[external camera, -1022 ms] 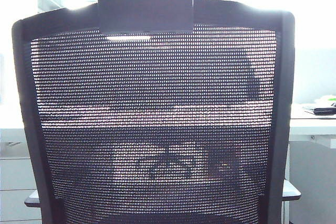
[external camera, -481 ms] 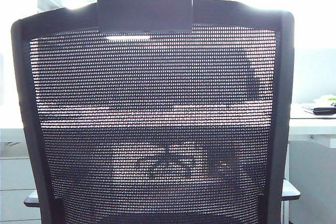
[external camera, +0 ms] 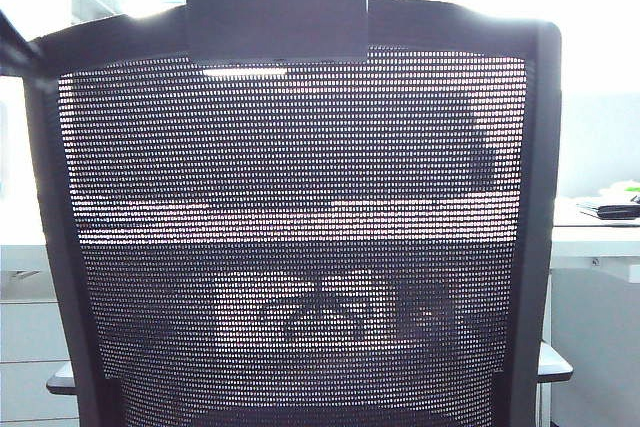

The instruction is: Push the black chair under the table.

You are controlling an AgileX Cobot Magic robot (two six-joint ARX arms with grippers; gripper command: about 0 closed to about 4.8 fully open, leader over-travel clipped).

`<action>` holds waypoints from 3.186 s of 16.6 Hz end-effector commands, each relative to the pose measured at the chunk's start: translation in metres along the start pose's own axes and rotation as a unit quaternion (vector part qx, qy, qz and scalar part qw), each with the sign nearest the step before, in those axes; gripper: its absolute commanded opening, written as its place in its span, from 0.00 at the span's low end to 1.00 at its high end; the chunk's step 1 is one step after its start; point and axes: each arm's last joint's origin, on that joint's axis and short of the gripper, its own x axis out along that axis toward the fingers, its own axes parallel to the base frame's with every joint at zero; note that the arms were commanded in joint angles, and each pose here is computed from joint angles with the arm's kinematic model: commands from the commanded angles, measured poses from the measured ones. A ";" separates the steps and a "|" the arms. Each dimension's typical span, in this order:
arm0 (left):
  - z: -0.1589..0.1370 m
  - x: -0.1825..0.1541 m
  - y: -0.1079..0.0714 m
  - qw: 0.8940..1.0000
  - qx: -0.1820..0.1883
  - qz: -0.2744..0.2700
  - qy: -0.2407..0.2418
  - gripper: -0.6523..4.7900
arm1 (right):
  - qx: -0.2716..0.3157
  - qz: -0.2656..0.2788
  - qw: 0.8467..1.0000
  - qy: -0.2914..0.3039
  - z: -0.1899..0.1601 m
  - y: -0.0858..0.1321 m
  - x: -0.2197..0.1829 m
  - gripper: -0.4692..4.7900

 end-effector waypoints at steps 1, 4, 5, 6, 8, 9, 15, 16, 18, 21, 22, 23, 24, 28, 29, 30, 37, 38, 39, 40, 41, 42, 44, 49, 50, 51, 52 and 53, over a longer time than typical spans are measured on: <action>0.001 0.006 0.004 1.000 0.013 0.007 -0.003 0.11 | -0.008 -0.037 0.999 0.007 0.001 -0.011 0.001 0.07; 0.002 0.010 0.006 1.000 0.015 0.007 -0.004 0.11 | -0.003 -0.060 0.998 0.019 0.000 -0.022 0.013 0.07; 0.002 0.010 0.006 1.000 0.019 0.011 -0.008 0.11 | -0.007 -0.060 0.998 0.020 0.000 -0.023 0.017 0.07; 0.003 0.010 0.006 0.999 0.027 0.018 -0.013 0.11 | -0.009 -0.060 0.998 0.017 0.000 -0.024 0.022 0.07; 0.004 0.010 0.006 0.999 0.029 0.015 -0.017 0.11 | -0.008 -0.062 0.998 0.024 -0.003 -0.026 0.033 0.07; 0.005 0.010 0.005 0.999 0.031 0.000 -0.017 0.11 | -0.007 -0.062 0.998 0.029 -0.004 -0.027 0.035 0.07; 0.010 0.010 0.004 0.998 0.047 -0.002 -0.044 0.11 | -0.006 -0.077 0.997 0.016 -0.001 -0.032 0.037 0.07; 0.011 0.010 0.004 0.998 0.047 0.007 -0.049 0.11 | -0.005 -0.082 0.997 0.010 0.000 -0.034 0.037 0.07; 0.011 0.010 0.005 0.997 0.050 0.027 -0.054 0.11 | -0.004 -0.086 0.996 0.000 0.003 -0.037 0.036 0.07; 0.014 0.010 0.005 0.995 0.065 0.027 -0.068 0.11 | -0.003 -0.089 0.996 -0.009 0.005 -0.039 0.037 0.07; 0.015 0.010 0.005 0.994 0.069 0.027 -0.075 0.11 | -0.003 -0.088 0.996 -0.014 0.005 -0.039 0.039 0.07; 0.015 0.012 0.005 0.995 0.068 0.027 -0.075 0.11 | -0.004 -0.087 0.996 -0.015 0.005 -0.040 0.040 0.07; 0.015 0.014 0.007 0.995 0.067 0.028 -0.072 0.11 | -0.003 -0.088 0.996 -0.015 0.005 -0.040 0.042 0.07; 0.011 0.027 0.016 0.996 0.057 0.030 -0.055 0.11 | -0.004 -0.083 0.996 -0.018 0.004 -0.042 0.051 0.07; 0.010 0.030 0.017 0.996 0.059 0.032 -0.055 0.11 | -0.003 -0.086 0.996 -0.020 0.004 -0.044 0.052 0.07; 0.011 0.031 0.018 0.996 0.060 0.034 -0.058 0.11 | -0.002 -0.088 0.996 -0.021 0.005 -0.046 0.052 0.07; 0.019 0.029 0.018 0.988 0.077 0.077 -0.107 0.11 | 0.001 -0.101 0.994 -0.044 0.010 -0.055 0.054 0.07; 0.020 0.029 0.018 0.987 0.078 0.079 -0.112 0.11 | 0.002 -0.104 0.993 -0.049 0.011 -0.058 0.053 0.07; 0.020 0.030 0.019 0.987 0.078 0.086 -0.114 0.11 | 0.005 -0.101 0.993 -0.057 0.015 -0.064 0.052 0.07; 0.020 0.030 0.019 0.987 0.078 0.086 -0.114 0.11 | 0.005 -0.099 0.993 -0.061 0.016 -0.067 0.051 0.07; 0.020 0.029 0.019 0.986 0.080 0.090 -0.117 0.11 | 0.006 -0.100 0.993 -0.065 0.017 -0.069 0.052 0.07; 0.023 0.029 0.019 0.983 0.091 0.095 -0.130 0.11 | 0.006 -0.101 0.992 -0.071 0.018 -0.073 0.054 0.07; 0.025 0.031 0.019 0.981 0.096 0.092 -0.143 0.11 | 0.005 -0.091 0.993 -0.071 0.017 -0.074 0.059 0.07; 0.021 0.051 0.031 0.981 0.092 0.091 -0.143 0.11 | 0.002 -0.088 0.992 -0.085 0.015 -0.083 0.076 0.07; 0.021 0.054 0.033 0.981 0.092 0.089 -0.148 0.11 | 0.001 -0.088 0.992 -0.089 0.015 -0.084 0.078 0.07; 0.021 0.057 0.035 0.980 0.094 0.088 -0.153 0.11 | 0.001 -0.089 0.992 -0.092 0.016 -0.086 0.081 0.07; 0.021 0.059 0.036 0.979 0.096 0.088 -0.155 0.11 | 0.002 -0.091 0.992 -0.091 0.018 -0.090 0.085 0.07; 0.021 0.061 0.038 0.978 0.098 0.089 -0.160 0.11 | 0.001 -0.094 0.991 -0.091 0.021 -0.093 0.088 0.07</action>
